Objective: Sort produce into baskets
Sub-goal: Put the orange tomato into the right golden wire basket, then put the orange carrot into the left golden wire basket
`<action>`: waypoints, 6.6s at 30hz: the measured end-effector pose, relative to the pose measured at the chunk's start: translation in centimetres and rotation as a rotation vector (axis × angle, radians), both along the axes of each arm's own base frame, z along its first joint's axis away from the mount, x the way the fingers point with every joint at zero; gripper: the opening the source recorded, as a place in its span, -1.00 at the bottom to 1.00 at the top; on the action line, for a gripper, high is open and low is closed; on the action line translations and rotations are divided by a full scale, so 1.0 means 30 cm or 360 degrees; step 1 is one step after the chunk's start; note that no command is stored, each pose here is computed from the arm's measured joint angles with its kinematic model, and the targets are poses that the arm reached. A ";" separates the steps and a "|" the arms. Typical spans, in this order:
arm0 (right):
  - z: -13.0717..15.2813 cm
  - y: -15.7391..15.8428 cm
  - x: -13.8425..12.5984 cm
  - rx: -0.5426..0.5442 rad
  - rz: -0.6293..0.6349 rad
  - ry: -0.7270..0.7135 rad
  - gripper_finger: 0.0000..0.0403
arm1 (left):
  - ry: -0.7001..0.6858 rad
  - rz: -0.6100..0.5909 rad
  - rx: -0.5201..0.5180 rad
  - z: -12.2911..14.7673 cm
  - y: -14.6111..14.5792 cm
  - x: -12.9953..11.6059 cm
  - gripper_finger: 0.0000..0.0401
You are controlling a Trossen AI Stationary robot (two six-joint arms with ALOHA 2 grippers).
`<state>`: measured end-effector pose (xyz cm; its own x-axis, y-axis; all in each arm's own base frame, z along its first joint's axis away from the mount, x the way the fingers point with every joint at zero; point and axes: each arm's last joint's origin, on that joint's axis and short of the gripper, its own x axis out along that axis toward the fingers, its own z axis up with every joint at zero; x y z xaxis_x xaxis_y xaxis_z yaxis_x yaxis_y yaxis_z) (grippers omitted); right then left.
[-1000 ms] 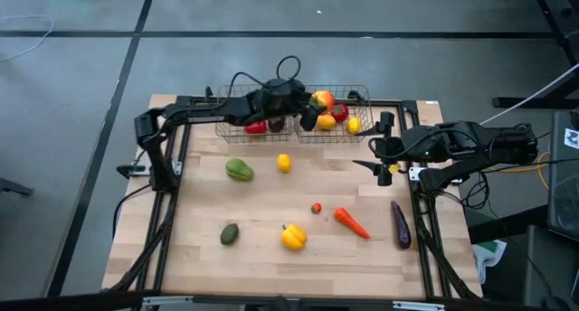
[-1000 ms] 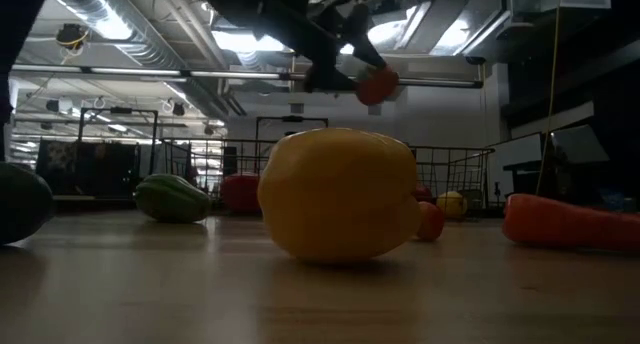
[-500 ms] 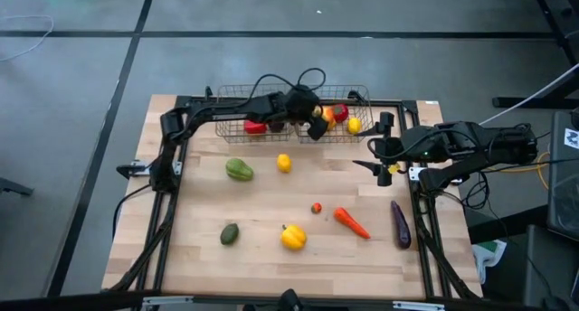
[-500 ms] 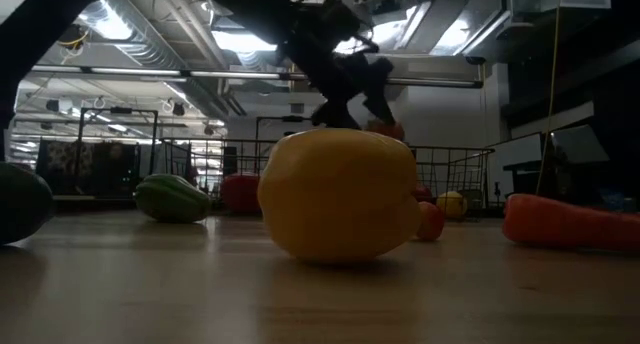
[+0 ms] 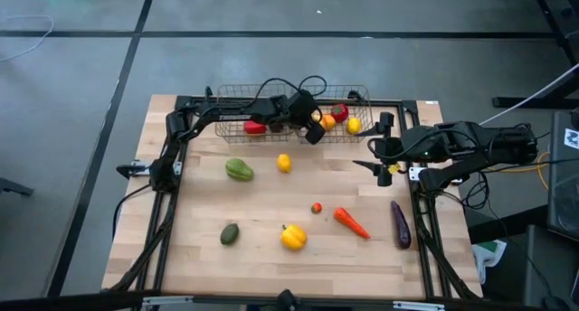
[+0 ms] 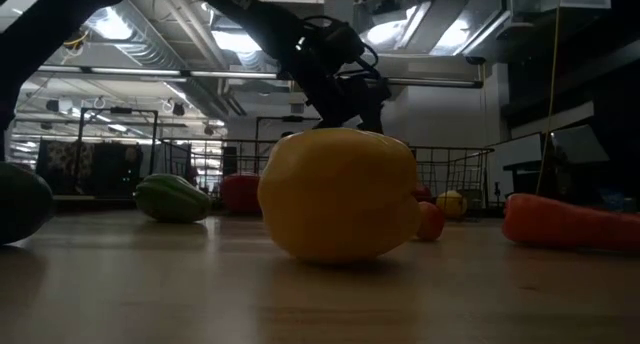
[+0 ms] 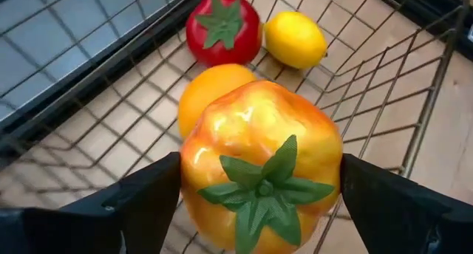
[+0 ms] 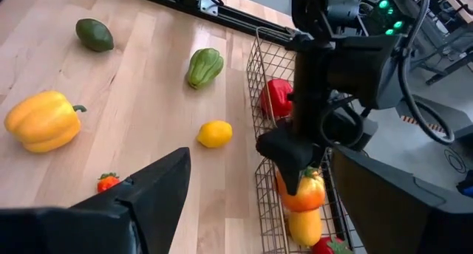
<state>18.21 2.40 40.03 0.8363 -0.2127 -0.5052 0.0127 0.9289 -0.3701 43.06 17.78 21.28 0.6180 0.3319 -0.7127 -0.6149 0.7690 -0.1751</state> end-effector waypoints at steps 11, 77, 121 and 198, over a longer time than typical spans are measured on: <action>0.000 0.000 0.000 0.0000 0.0001 0.0001 0.61 | 0.0016 -0.0029 0.0023 -0.031 0.011 0.014 0.71; 0.000 0.000 0.000 0.0001 0.0002 0.0001 0.61 | 0.0109 -0.0317 0.0310 -0.088 0.044 0.108 0.70; 0.001 0.001 0.001 0.0002 0.0002 -0.0006 0.61 | 0.0058 -0.0277 0.0240 -0.083 0.045 0.109 0.74; 0.006 0.004 0.004 0.0035 0.0048 -0.0031 0.61 | 0.0011 -0.1362 0.0462 0.033 -0.769 0.238 0.96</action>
<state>18.33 2.54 40.21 0.8520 -0.1764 -0.4929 -0.0084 0.9368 -0.3497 50.21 -5.28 22.27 0.7323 -0.0723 -0.6771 0.1877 0.9772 0.0988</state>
